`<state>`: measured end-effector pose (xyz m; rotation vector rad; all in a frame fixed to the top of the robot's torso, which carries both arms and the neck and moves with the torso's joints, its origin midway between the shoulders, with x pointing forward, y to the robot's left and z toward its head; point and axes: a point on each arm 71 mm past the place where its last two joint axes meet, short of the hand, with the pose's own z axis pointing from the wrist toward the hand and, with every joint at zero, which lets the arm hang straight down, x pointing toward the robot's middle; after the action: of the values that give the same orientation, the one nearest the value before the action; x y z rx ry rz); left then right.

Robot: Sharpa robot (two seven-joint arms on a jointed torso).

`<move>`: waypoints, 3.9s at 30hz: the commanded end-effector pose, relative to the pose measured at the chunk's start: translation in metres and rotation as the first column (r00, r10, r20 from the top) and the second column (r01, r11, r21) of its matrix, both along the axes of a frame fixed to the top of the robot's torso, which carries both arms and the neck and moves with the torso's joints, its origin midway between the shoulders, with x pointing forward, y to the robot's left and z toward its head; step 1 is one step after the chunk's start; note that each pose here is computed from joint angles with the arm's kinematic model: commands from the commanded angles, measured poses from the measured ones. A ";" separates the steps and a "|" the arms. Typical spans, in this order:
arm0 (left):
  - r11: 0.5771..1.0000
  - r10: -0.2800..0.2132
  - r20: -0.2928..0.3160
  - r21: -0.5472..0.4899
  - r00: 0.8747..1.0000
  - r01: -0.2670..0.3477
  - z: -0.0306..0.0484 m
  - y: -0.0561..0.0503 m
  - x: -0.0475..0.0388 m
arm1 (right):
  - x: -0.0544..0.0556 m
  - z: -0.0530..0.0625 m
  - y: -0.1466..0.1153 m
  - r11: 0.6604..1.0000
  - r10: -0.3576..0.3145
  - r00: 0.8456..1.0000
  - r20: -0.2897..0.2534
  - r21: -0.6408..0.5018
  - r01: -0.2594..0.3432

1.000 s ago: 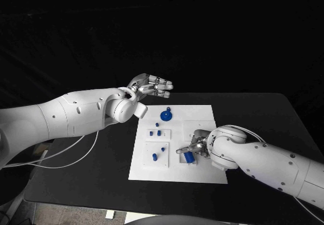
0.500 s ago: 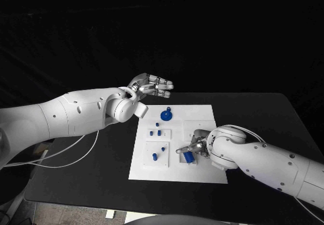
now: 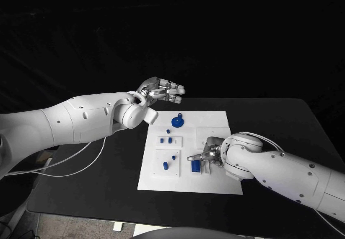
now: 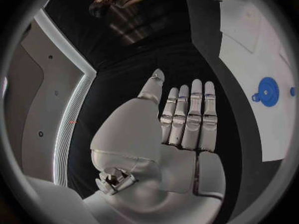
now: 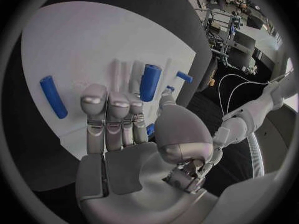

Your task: Assemble the parts on the task board

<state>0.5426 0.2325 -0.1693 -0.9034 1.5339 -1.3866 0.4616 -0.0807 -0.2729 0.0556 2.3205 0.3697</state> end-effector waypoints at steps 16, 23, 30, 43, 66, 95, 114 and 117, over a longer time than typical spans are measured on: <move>1.000 0.000 0.009 0.003 1.000 0.000 0.0019 0.003 -0.0001 | -0.012 0.006 -0.016 0.998 -0.046 0.997 0.064 0.054 0.042; 1.000 0.007 0.009 0.006 1.000 -0.007 0.0017 0.006 0.0002 | -0.012 0.019 -0.028 0.994 -0.067 0.993 0.093 0.097 0.058; 1.000 0.010 0.009 0.007 1.000 -0.010 0.0014 0.008 0.0003 | -0.009 0.032 -0.038 0.981 -0.112 0.986 0.125 0.172 0.090; 1.000 0.010 0.018 0.005 1.000 -0.010 0.0019 0.009 -0.0014 | 0.004 0.050 -0.101 0.988 -0.140 0.986 0.086 0.082 0.133; 1.000 0.003 0.019 0.002 1.000 -0.003 0.0020 0.010 -0.0029 | -0.002 0.022 -0.121 0.976 -0.068 0.997 0.040 -0.204 0.075; 1.000 -0.011 0.007 0.013 1.000 0.011 0.0008 0.007 -0.0033 | -0.007 -0.001 -0.097 0.969 -0.018 0.997 0.081 -0.245 0.037; 0.999 -0.004 0.012 0.053 1.000 0.004 0.0003 0.010 -0.0037 | -0.010 -0.020 -0.093 0.956 -0.003 0.998 0.066 -0.292 0.022; 0.999 -0.004 0.011 0.054 1.000 0.003 0.0002 0.010 -0.0037 | -0.010 -0.022 -0.093 0.956 -0.005 0.998 0.065 -0.293 0.023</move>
<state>0.5392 0.2444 -0.1702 -0.8722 1.5546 -1.3434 0.4581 -0.1609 -0.2747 -0.0758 2.2365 0.1460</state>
